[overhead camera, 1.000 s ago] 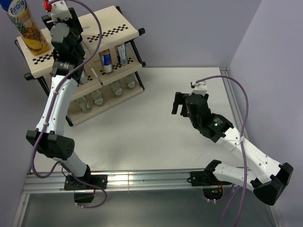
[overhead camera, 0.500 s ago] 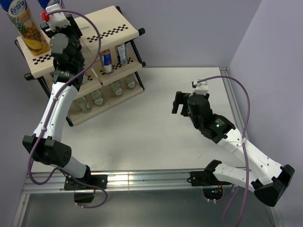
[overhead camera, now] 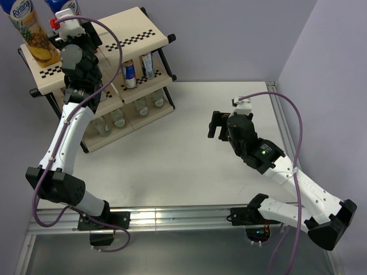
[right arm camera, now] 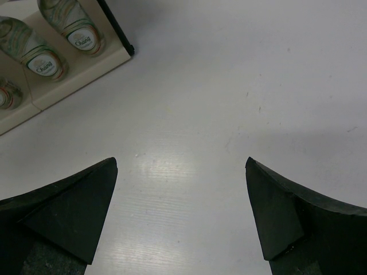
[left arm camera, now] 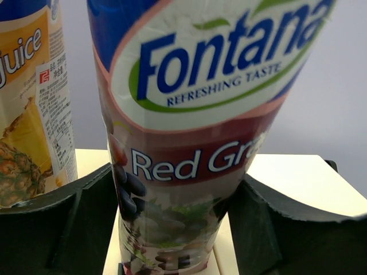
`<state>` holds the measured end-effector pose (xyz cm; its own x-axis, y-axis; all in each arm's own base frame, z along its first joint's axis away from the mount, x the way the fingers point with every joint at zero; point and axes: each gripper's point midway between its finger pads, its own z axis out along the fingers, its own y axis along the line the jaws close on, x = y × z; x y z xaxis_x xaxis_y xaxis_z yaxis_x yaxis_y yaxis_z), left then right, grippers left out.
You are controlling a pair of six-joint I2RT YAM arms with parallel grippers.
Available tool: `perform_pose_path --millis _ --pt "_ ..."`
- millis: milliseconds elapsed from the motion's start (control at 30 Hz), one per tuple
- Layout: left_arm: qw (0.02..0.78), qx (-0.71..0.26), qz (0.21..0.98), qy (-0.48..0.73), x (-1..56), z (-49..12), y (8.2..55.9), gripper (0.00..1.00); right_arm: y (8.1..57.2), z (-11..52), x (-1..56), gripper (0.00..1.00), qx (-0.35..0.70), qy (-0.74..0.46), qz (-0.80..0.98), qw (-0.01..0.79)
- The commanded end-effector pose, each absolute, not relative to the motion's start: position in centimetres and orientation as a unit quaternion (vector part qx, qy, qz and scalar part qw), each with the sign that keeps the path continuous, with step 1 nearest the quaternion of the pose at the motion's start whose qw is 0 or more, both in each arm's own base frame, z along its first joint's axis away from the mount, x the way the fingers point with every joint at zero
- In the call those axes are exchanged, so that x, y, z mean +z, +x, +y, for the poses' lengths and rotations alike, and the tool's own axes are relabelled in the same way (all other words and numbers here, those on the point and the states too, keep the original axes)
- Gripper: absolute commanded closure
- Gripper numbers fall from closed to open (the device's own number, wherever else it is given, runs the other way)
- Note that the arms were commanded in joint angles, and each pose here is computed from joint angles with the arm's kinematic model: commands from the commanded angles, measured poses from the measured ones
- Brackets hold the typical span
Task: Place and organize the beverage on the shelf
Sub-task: Place the drink on the shelf.
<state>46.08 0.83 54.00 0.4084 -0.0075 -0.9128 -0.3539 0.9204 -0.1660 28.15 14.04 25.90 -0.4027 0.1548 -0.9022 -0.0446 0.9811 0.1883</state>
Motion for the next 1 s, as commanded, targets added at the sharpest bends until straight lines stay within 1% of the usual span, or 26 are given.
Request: perform_pose_path --millis 0,233,367,467,533,667,833,867,933,967 --pt "0.836 0.085 0.518 -0.161 55.9 0.4 44.6 0.24 28.3 13.7 26.9 0.0 0.098 0.042 0.819 0.564" --pt "0.838 0.086 0.514 -0.161 56.1 0.5 44.2 0.2 28.3 13.8 27.0 0.0 0.1 0.042 0.819 0.563" --pt "0.838 0.087 0.514 -0.162 56.1 0.6 44.0 0.11 28.3 13.8 27.1 0.0 0.102 0.041 0.819 0.564" --pt "0.838 0.084 0.514 -0.162 56.3 0.5 43.8 0.09 28.4 13.9 27.0 0.0 0.102 0.041 0.819 0.563" --pt "0.838 0.086 0.515 -0.16 56.3 0.5 44.0 0.1 28.3 14.0 27.0 0.0 0.103 0.04 0.819 0.562" --pt "0.835 0.089 0.517 -0.163 56.4 0.6 44.3 0.19 28.4 14.0 26.9 0.0 0.102 0.039 0.82 0.561" --pt "0.832 0.085 0.521 -0.169 56.4 0.6 44.4 0.18 28.3 14.0 27.0 0.0 0.102 0.037 0.82 0.562" --pt "0.831 0.085 0.523 -0.168 56.4 0.5 44.6 0.24 28.4 14.0 26.9 0.0 0.102 0.037 0.82 0.562" --pt "0.828 0.089 0.527 -0.168 56.4 0.6 44.9 0.42 28.4 14.0 26.8 0.0 0.099 0.036 0.821 0.561" --pt "0.827 0.091 0.528 -0.169 56.4 0.6 45.0 0.56 28.4 14.0 26.8 0.0 0.099 0.035 0.822 0.56"
